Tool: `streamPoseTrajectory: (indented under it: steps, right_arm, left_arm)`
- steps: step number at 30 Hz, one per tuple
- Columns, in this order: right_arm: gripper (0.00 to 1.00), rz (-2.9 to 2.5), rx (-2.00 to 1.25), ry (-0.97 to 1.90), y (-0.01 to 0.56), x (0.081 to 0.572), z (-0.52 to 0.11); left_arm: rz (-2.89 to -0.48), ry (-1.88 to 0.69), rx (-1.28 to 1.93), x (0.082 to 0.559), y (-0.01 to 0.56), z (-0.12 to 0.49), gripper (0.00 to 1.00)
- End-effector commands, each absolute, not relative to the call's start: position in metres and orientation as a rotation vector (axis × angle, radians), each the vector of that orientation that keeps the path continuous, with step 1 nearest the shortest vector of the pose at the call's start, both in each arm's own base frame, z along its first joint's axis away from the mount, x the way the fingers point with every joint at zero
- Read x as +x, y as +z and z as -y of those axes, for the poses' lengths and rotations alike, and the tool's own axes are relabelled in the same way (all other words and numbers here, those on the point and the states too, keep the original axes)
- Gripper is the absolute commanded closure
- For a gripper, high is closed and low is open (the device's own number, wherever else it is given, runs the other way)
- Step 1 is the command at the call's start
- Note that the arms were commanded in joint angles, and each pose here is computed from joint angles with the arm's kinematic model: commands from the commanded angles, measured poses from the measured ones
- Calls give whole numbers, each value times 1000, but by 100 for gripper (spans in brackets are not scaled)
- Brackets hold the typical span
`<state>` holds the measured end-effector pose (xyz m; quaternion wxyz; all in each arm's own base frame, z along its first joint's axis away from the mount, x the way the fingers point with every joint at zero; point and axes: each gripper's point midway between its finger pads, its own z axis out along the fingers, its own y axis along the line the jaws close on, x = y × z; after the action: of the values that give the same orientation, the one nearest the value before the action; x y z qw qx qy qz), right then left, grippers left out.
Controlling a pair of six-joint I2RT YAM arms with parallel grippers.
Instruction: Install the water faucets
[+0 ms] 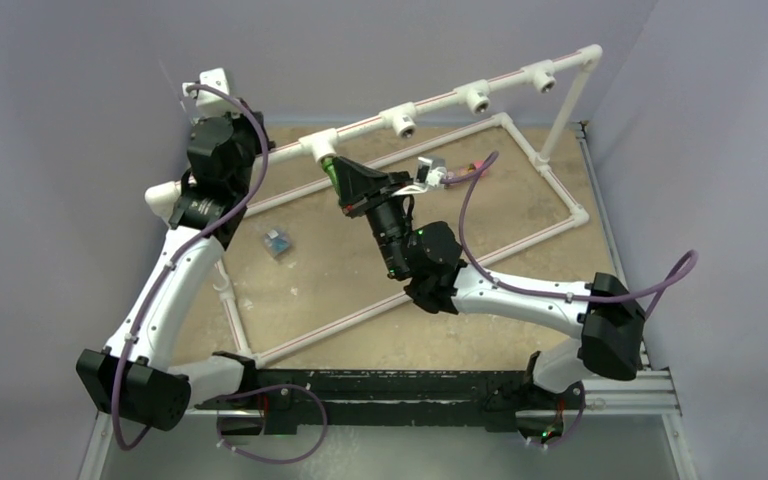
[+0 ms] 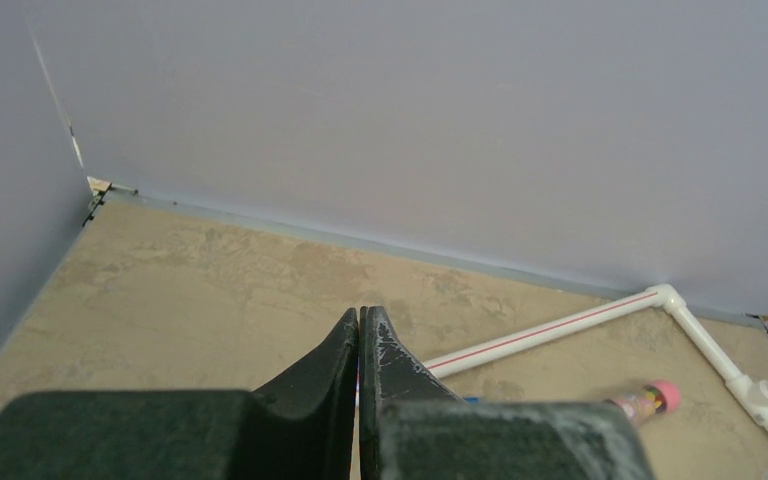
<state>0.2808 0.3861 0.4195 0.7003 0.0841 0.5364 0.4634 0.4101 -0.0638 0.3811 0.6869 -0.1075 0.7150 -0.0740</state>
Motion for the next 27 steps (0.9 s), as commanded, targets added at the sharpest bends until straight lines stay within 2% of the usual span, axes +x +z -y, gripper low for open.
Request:
streamPoseTrajectory:
  steps: [1, 9, 11, 19, 27]
  right_arm:
    - [85, -1209, 235, 969, 411, 293, -373]
    - [50, -1125, 93, 868, 430, 278, -350]
    - [44, -1095, 56, 846, 435, 272, -342]
    - [33, -981, -290, 746, 450, 238, -340]
    - [20, -897, -637, 484, 431, 214, -356]
  left_arm:
    - [-1944, -71, -209, 394, 275, 62, 100]
    - [-1942, -69, -213, 394, 275, 62, 100]
    - [-1943, -68, -212, 394, 274, 62, 100]
    - [-1944, -57, -212, 394, 274, 61, 100]
    - [-1946, -54, -215, 395, 273, 60, 100]
